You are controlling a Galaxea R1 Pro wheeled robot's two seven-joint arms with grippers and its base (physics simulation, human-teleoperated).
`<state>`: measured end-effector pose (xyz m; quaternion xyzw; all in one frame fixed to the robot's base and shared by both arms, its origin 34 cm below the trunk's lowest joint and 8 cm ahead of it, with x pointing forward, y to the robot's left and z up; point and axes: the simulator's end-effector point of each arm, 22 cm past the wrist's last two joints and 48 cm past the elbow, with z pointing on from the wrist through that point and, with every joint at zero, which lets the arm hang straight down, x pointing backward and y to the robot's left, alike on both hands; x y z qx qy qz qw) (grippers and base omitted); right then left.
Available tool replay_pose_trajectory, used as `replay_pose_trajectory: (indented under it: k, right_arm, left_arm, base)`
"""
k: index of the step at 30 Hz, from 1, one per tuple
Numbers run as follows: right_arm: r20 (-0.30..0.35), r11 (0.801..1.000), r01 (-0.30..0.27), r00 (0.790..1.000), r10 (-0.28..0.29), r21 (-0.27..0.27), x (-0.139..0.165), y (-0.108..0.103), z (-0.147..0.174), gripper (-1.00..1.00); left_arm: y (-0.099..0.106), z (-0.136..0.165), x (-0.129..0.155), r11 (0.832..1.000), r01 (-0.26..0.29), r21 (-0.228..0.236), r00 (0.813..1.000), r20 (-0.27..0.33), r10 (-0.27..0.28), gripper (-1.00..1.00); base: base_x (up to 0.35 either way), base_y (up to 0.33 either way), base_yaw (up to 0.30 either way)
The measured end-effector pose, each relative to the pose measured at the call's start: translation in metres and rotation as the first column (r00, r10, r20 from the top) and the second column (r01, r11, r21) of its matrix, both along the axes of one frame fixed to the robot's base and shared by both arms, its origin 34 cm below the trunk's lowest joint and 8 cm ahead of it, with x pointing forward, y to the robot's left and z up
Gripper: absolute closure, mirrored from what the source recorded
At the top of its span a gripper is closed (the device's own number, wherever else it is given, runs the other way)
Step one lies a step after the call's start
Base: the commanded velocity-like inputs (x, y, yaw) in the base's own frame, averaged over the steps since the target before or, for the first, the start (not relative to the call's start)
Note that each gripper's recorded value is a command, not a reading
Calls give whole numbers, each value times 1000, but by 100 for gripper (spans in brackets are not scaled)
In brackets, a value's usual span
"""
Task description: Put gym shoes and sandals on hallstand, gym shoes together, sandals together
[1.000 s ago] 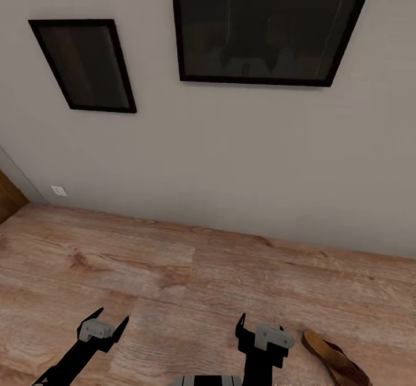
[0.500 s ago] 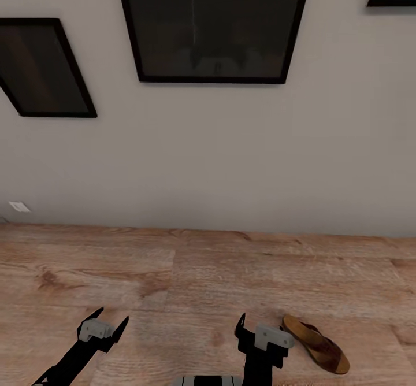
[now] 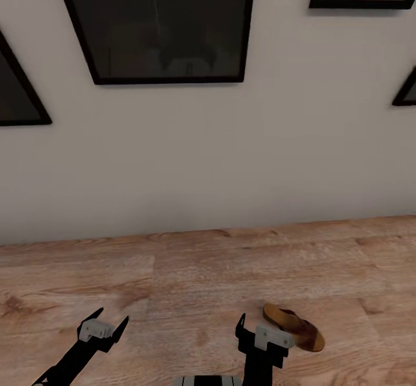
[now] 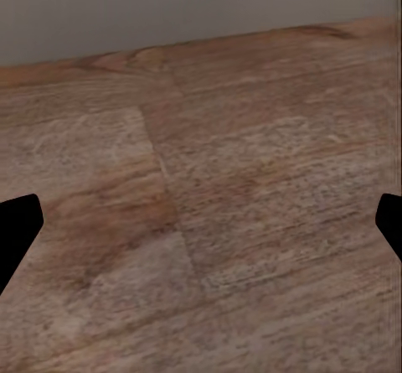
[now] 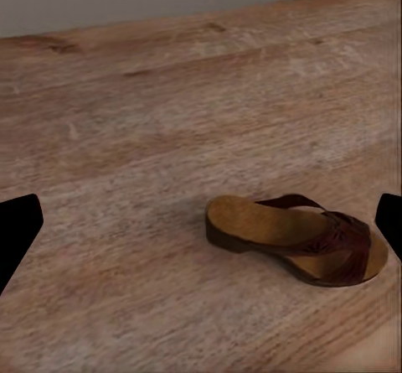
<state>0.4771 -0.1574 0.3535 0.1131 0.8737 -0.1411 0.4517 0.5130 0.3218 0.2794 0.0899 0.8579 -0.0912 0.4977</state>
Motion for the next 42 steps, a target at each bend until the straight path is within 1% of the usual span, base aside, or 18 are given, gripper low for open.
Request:
replay_pose_trajectory:
  k: [42]
  right_arm:
    - [0,1000,0,1000,0,0,0,0,0,-100]
  left_arm:
    - [0,0,0,1000,0,0,1000,0,0,-100]
  base:
    - [0,0,-288]
